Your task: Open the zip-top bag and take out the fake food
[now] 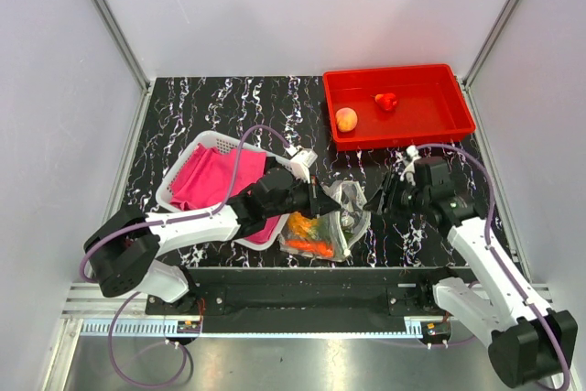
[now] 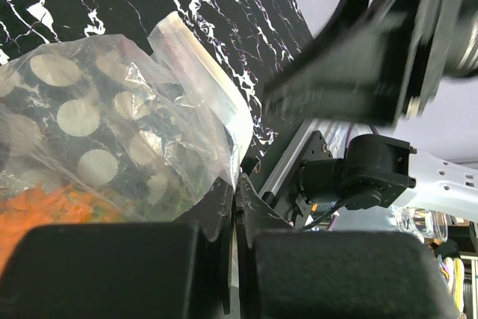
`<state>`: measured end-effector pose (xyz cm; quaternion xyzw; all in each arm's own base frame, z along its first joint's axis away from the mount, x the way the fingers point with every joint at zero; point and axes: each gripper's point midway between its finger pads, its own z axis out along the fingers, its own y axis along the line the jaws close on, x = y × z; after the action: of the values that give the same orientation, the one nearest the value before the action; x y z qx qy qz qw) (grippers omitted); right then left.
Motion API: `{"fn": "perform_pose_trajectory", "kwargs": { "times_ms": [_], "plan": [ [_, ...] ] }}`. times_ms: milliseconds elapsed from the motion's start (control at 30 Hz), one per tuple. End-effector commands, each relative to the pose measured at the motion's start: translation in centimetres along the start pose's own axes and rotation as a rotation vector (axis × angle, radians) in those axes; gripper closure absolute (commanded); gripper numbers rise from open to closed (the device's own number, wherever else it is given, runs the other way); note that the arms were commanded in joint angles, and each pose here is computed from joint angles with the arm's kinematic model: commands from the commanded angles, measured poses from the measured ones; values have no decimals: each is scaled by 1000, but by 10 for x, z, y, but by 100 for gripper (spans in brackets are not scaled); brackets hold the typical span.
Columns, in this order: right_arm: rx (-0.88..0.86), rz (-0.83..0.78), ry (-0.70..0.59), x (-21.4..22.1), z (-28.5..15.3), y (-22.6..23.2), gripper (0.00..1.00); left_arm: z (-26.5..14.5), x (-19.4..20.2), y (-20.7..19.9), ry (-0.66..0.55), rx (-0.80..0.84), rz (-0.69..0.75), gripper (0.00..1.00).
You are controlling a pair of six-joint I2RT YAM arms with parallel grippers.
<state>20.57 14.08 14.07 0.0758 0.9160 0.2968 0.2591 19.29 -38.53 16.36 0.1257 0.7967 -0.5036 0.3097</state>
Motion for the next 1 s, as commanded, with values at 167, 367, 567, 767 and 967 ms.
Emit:
{"fn": "perform_pose_trajectory", "kwargs": {
  "times_ms": [167, 367, 567, 767, 967],
  "plan": [
    [-168, 40, 134, 31, 18, 29, 48, 4, -23, -28, -64, 90, 13, 100],
    [-165, 56, 159, 46, 36, 23, 47, 7, -24, -31, -60, 100, 6, 100],
    [-189, 76, 192, 53, 49, 25, 48, 8, -22, -36, -57, 112, 5, 100],
    [-192, 102, 225, 61, 65, 22, 55, 9, -20, -38, -52, 119, 4, 100],
    [-151, 83, 189, 56, 70, 16, 88, 10, -19, -38, -48, 120, 7, 100]
  ]
}}
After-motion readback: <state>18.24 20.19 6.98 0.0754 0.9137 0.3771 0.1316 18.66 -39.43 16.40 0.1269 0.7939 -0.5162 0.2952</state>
